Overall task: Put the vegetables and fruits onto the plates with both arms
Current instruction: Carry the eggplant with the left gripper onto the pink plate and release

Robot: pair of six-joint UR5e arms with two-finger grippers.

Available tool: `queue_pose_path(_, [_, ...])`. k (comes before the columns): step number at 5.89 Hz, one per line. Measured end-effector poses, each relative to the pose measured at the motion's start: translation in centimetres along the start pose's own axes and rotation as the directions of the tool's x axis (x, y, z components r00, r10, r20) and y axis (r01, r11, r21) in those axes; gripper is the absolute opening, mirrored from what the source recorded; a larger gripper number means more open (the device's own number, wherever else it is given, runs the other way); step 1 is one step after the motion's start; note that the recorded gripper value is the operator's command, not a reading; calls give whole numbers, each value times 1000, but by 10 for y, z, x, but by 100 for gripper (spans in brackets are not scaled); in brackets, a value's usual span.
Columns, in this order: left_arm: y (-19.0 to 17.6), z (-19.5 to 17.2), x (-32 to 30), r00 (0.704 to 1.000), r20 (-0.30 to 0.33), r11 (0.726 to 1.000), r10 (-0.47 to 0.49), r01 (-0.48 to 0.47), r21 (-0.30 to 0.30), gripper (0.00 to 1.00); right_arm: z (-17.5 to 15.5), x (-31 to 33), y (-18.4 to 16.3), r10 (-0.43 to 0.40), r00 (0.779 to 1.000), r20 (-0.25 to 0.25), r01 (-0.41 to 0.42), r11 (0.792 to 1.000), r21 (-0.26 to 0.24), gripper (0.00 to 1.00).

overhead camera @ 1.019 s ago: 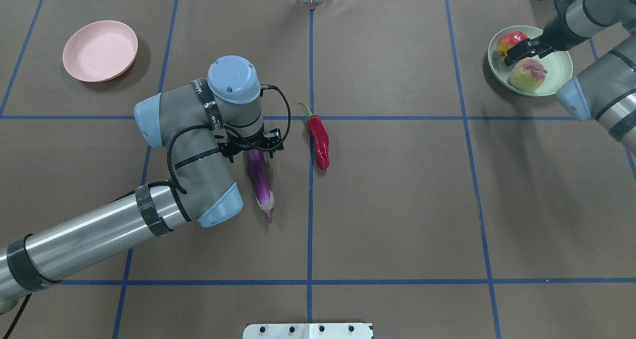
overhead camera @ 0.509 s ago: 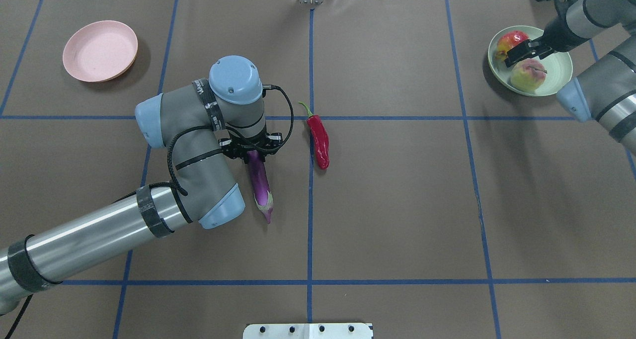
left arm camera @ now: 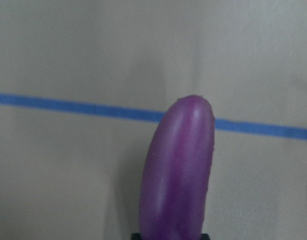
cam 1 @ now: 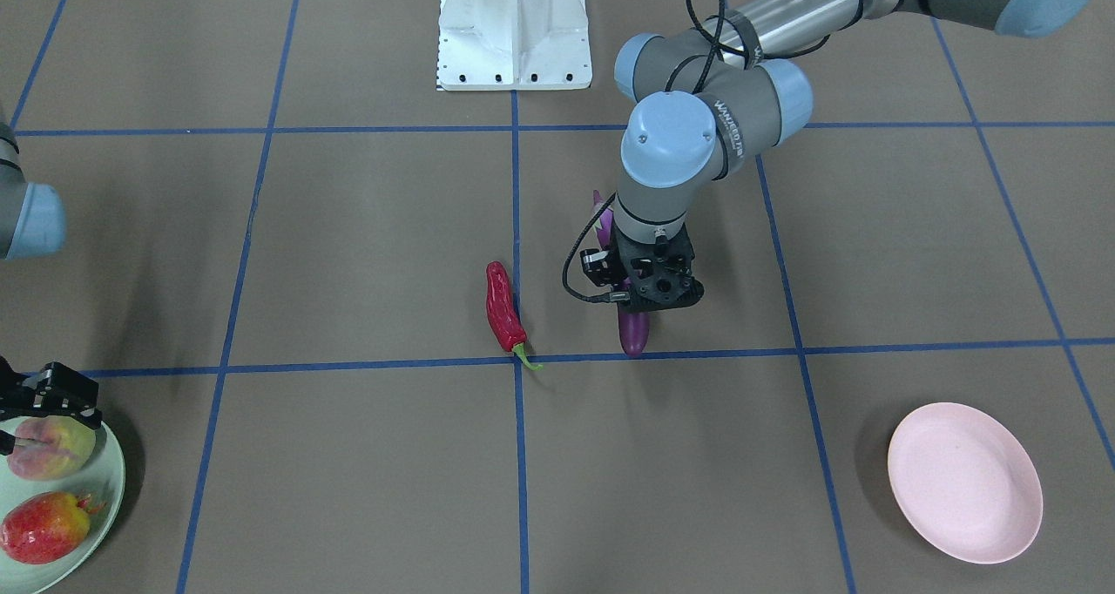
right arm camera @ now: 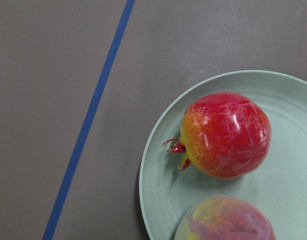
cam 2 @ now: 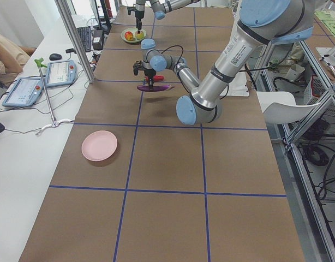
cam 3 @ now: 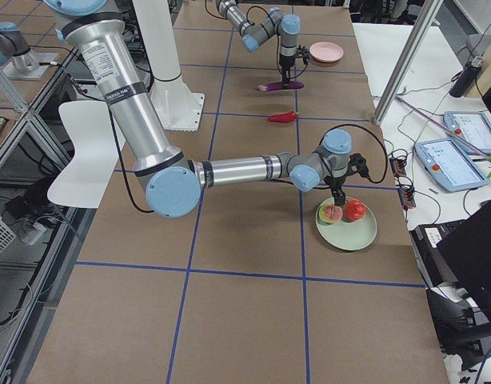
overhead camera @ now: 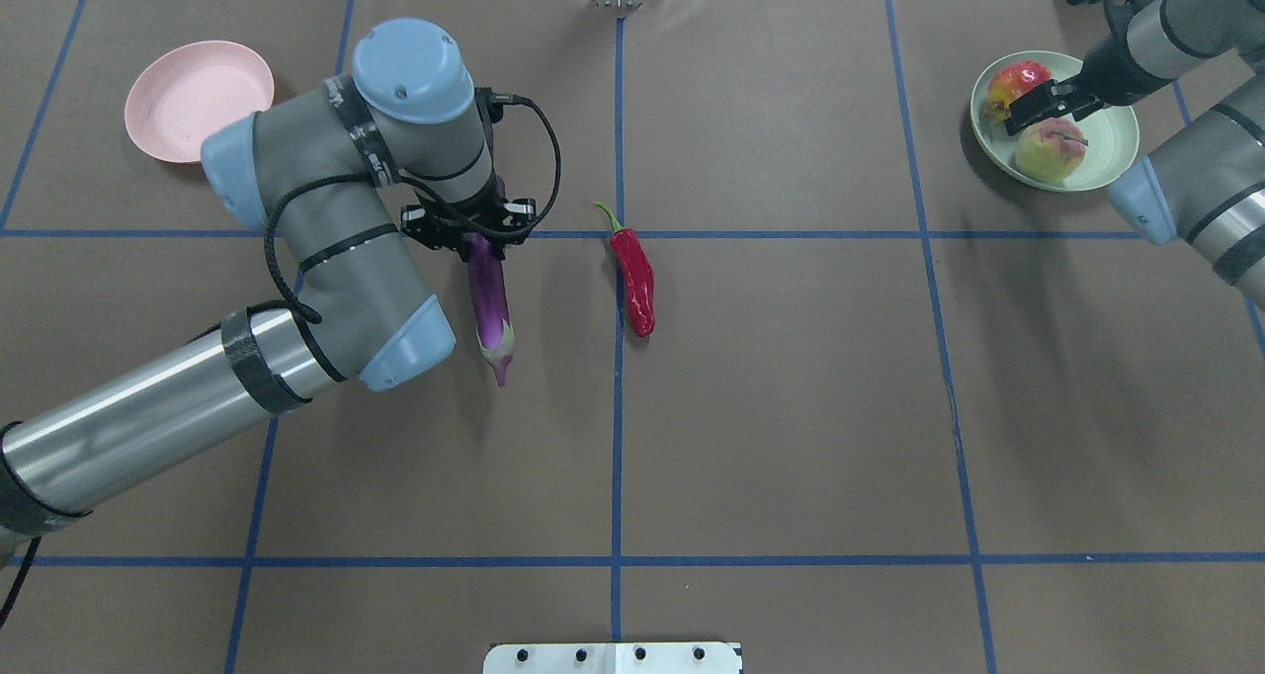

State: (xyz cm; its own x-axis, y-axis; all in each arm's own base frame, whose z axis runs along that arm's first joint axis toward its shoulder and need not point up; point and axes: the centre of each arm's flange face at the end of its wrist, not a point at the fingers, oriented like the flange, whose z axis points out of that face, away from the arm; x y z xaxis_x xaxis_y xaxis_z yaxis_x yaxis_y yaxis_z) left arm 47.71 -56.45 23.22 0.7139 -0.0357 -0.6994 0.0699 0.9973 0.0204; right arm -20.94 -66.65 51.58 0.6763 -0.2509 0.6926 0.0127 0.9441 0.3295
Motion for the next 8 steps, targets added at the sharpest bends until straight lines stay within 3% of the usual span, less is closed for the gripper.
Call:
queue_pose_path(1, [-48, -28, -45, 997, 21, 996, 78, -79, 35, 0, 1, 0, 1, 1, 1000, 1, -1, 1000, -3, 100])
queue_pose_path(2, [-101, -42, -105, 986, 50, 986, 160, -162, 27, 0, 4, 1, 5, 3, 1000, 1, -3, 1000, -8, 100])
queue_pose_path(3, [-154, -43, -182, 961, 84, 964, 265, -265, -18, 0, 8, 3, 11, 4, 1000, 0, -4, 1000, -17, 100])
queue_pose_path(4, [-193, -34, -256, 919, 110, 925, 380, -374, -69, 0, 12, 3, 16, 3, 1000, 0, -3, 1000, -26, 100])
queue_pose_path(5, [-214, -14, -312, 881, 123, 889, 457, -448, -95, 0, 16, 2, 19, 0, 1000, 1, 0, 999, -32, 100])
queue_pose_path(6, [-224, 13, -347, 857, 146, 869, 495, -488, -86, 99, 19, 0, 21, -4, 1000, 2, 4, 999, -37, 100])
queue_pose_path(7, [-226, 35, -361, 856, 169, 872, 489, -484, -67, 100, 22, -3, 23, -7, 1000, 4, 8, 999, -42, 100])
queue_pose_path(8, [-225, 42, -356, 877, 175, 893, 448, -447, -46, 100, 23, -4, 23, -9, 1000, 4, 9, 999, -44, 100])
